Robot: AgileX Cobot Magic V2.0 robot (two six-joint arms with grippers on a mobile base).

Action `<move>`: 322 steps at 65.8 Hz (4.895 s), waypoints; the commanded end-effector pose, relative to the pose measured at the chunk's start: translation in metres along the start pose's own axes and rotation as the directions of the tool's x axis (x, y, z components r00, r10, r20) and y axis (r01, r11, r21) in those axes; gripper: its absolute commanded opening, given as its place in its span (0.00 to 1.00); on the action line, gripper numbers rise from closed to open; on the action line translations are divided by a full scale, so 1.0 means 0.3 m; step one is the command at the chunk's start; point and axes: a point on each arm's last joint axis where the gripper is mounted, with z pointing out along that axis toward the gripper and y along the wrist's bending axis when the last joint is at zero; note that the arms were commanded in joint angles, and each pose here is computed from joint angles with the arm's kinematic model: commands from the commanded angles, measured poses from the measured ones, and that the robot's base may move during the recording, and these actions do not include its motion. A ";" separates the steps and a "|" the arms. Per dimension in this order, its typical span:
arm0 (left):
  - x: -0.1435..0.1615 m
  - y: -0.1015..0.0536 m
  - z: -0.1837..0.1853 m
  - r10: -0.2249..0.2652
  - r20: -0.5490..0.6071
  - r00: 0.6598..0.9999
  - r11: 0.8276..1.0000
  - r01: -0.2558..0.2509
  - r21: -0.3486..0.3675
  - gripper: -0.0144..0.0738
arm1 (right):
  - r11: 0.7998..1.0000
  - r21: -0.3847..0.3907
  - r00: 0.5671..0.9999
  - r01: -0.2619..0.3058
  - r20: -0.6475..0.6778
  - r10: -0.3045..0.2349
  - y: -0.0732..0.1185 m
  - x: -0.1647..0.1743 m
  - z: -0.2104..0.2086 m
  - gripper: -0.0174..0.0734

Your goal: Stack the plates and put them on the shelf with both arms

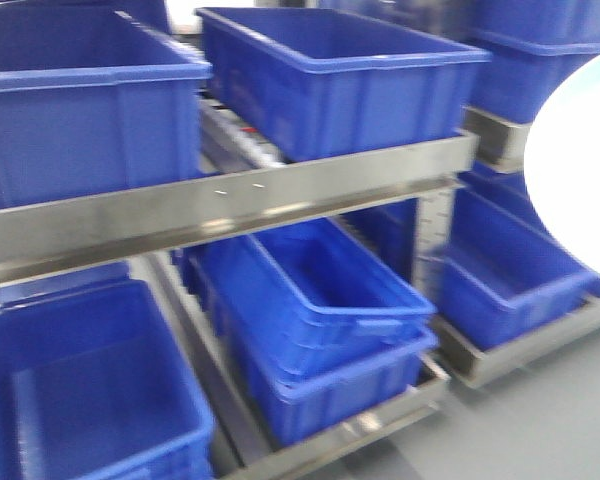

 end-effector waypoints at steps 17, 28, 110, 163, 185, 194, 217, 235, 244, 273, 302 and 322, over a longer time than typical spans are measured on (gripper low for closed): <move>-0.059 -0.009 -0.004 -0.005 0.110 0.994 1.000 0.002 0.027 0.26 | 1.000 -0.016 0.991 0.005 0.131 -0.003 0.006 -0.064 -0.012 0.25; -0.059 -0.009 -0.004 -0.005 0.110 0.994 1.000 0.002 0.027 0.26 | 1.000 -0.016 0.991 0.005 0.131 -0.003 0.006 -0.064 -0.012 0.25; -0.059 -0.009 -0.004 -0.005 0.110 0.994 1.000 0.002 0.027 0.26 | 1.000 -0.016 0.991 0.005 0.132 -0.003 0.006 -0.065 -0.012 0.25; -0.059 -0.009 -0.004 -0.005 0.110 0.994 1.000 0.002 0.027 0.26 | 1.000 -0.025 0.984 0.006 0.177 -0.001 0.009 -0.078 -0.015 0.25; -0.059 -0.009 -0.004 -0.005 0.110 0.994 1.000 0.002 0.027 0.26 | 0.990 -0.079 0.962 -0.114 0.241 0.130 0.024 -0.220 0.005 0.25; -0.059 -0.009 -0.004 -0.005 0.110 0.994 1.000 0.002 0.027 0.26 | 0.988 -0.098 0.962 -0.123 0.234 0.143 0.044 -0.350 0.078 0.25; -0.059 -0.009 -0.004 -0.005 0.110 0.994 1.000 0.002 0.027 0.26 | 0.975 -0.204 0.989 -0.086 0.099 0.108 0.212 -0.544 0.457 0.34; -0.059 -0.009 -0.004 -0.005 0.110 0.994 1.000 0.002 0.027 0.26 | 0.973 -0.216 0.995 -0.080 0.034 0.089 0.280 -0.540 0.655 0.81; -0.059 -0.009 -0.004 -0.005 0.110 0.994 1.000 0.002 0.027 0.26 | 0.974 -0.212 0.996 -0.080 0.020 0.086 0.276 -0.542 0.640 0.75; -0.059 -0.009 -0.004 -0.005 0.110 0.994 1.000 0.002 0.027 0.26 | 0.969 -0.236 0.975 -0.070 0.188 0.116 0.158 -0.449 0.157 0.25; -0.059 -0.009 -0.004 -0.005 0.110 0.994 1.000 0.002 0.027 0.26 | 0.990 -0.038 0.972 -0.133 0.193 0.138 -0.002 -0.016 -0.072 0.25; -0.059 -0.009 -0.004 -0.005 0.110 0.994 1.000 0.002 0.027 0.26 | 0.990 -0.032 0.975 -0.135 0.172 0.139 -0.004 0.024 -0.069 0.25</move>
